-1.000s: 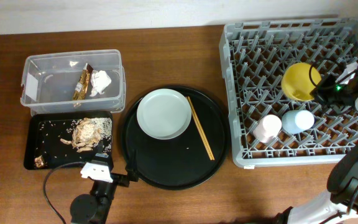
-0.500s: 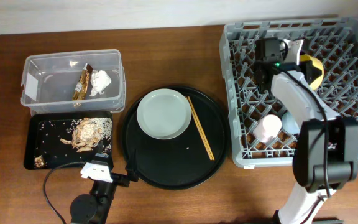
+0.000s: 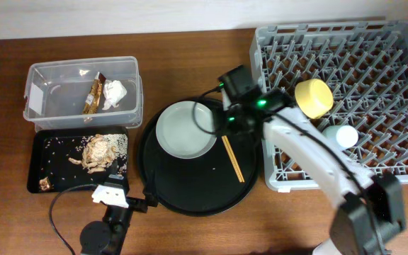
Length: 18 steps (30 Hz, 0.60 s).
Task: Sort waste into correct bins and load items into the dishwasher rack
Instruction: 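Grasp the grey plate with the right gripper and lift it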
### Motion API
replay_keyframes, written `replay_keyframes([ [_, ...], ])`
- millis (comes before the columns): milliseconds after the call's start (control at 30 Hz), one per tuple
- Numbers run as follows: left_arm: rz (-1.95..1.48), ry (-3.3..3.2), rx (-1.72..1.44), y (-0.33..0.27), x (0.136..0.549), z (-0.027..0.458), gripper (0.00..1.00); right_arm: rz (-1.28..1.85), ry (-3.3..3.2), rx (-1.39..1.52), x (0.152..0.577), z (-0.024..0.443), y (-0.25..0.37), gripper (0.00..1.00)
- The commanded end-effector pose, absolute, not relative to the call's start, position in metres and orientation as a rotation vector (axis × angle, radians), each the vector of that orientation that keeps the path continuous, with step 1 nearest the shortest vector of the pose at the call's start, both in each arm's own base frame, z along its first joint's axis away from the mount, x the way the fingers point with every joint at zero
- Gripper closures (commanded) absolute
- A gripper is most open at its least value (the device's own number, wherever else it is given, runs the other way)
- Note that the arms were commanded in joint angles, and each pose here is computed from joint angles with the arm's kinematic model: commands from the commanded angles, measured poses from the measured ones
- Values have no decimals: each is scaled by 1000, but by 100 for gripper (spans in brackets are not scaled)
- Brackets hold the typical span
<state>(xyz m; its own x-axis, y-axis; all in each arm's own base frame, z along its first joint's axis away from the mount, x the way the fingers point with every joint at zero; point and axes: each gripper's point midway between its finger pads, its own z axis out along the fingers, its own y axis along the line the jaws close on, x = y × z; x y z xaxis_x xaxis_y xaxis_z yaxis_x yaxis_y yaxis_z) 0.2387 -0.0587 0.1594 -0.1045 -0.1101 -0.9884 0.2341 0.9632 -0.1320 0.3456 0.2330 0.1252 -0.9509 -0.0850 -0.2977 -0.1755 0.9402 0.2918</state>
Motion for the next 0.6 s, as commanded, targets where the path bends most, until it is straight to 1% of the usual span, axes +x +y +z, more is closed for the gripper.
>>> replay_keyframes([
  [0, -287, 1652, 112, -60, 239, 157, 1, 687, 3044, 354, 318, 69, 283, 43],
  [67, -288, 1652, 113, -60, 239, 157, 1, 559, 3085, 585, 320, 29, 276, 48],
  [100, -288, 1652, 113, -60, 239, 157, 1, 516, 3107, 611, 319, 14, 274, 53],
  [167, -288, 1652, 113, -60, 239, 157, 1, 428, 3135, 676, 315, -8, 267, 57],
  [233, -287, 1652, 112, -60, 239, 157, 1, 380, 3161, 673, 310, -15, 262, 96],
  [267, -288, 1652, 113, -60, 239, 157, 1, 321, 3142, 680, 313, -5, 246, 96],
  [300, -287, 1652, 112, -60, 239, 157, 1, 299, 3104, 599, 322, 5, 239, 96],
  [367, -287, 1652, 112, -60, 239, 157, 1, 220, 2887, 202, 356, 67, 217, 96],
  [400, -288, 1652, 113, -60, 239, 157, 1, 32, 2653, 70, 381, 133, 179, 96],
  [467, -287, 1652, 112, -60, 239, 157, 1, -279, 2327, 148, 400, 222, 107, 96],
  [500, -287, 1652, 112, -60, 239, 157, 1, -549, 2089, 259, 405, 283, 46, 96],
  [533, -287, 1652, 112, -60, 239, 157, 1, -721, 1964, 339, 409, 314, 1, 96],
  [567, -287, 1652, 112, -60, 239, 157, 1, -778, 1930, 383, 416, 321, -25, 96],
])
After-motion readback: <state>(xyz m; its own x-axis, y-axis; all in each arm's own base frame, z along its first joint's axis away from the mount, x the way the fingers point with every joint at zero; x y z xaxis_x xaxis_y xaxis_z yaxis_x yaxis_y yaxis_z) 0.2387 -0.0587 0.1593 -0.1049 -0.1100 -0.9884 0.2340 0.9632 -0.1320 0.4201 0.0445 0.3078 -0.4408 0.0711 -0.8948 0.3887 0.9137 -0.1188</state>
